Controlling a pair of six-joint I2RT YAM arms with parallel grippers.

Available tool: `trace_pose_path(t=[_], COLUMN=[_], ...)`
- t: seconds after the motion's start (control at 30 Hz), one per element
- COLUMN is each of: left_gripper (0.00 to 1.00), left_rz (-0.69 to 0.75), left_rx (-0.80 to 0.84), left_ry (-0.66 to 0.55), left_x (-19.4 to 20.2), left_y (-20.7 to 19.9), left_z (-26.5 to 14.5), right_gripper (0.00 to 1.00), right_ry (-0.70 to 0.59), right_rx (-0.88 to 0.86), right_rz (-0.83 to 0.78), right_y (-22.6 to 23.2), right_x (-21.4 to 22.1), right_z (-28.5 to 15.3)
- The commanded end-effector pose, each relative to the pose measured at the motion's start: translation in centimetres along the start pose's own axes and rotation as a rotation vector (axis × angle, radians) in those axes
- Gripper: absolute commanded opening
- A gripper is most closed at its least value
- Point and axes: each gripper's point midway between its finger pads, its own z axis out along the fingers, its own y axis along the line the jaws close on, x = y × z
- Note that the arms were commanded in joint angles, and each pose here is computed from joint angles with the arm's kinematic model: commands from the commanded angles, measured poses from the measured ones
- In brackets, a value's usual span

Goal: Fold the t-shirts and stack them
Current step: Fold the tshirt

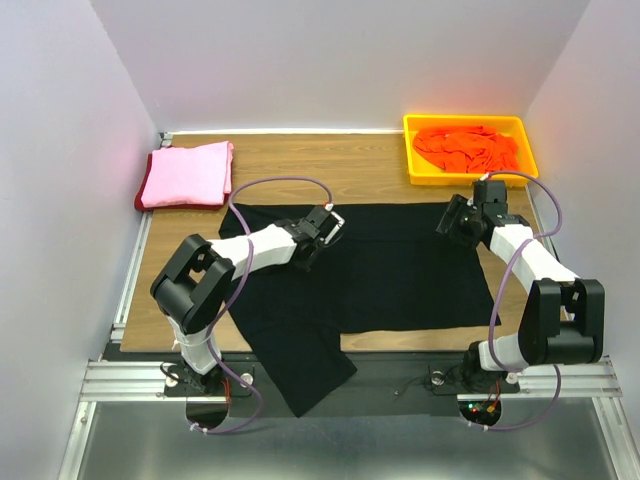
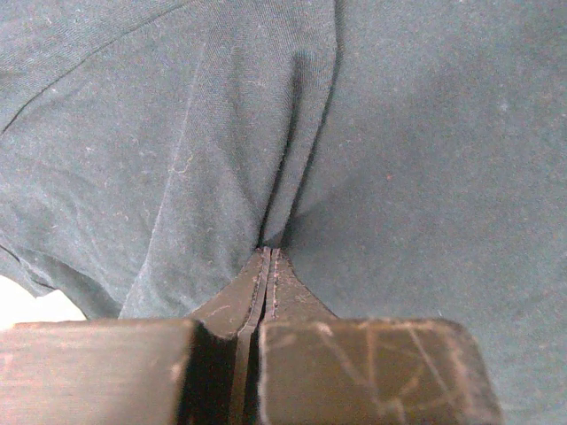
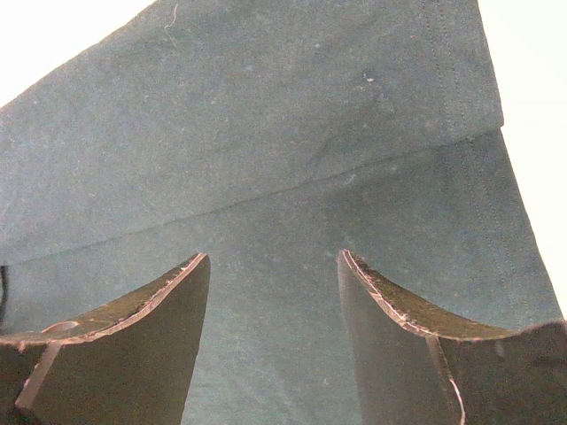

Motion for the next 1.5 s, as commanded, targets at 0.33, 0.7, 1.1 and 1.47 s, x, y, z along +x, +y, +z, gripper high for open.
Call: trace_pose_path(t=[0.33, 0.7, 1.1, 1.47], left_gripper=[0.0, 0.0, 0.17, 0.73], left_rz=[-0.061, -0.068, -0.061, -0.32], left_rx=[0.124, 0.281, 0.4, 0.295], left_ry=[-0.007, 0.021, 0.086, -0.002], left_x=[-3.2, -3.9, -2.9, -3.7], left_y=[-1.4, -3.9, -6.4, -2.4], left_z=[-4.0, -5.5, -4.9, -5.6], right_gripper=[0.66, 0.66, 0.66, 0.66], right_ry=[-0.063, -0.047, -0.037, -0.059], right_rx=[-0.009, -0.018, -0.019, -0.039], right_rz=[0.005, -0.001, -0.011, -0.025], right_y=[0.3, 0.5, 0.3, 1.2], right_x=[-1.5, -1.3, -0.9, -2.5], right_z=[-0.7, -0.5, -0.3, -0.4])
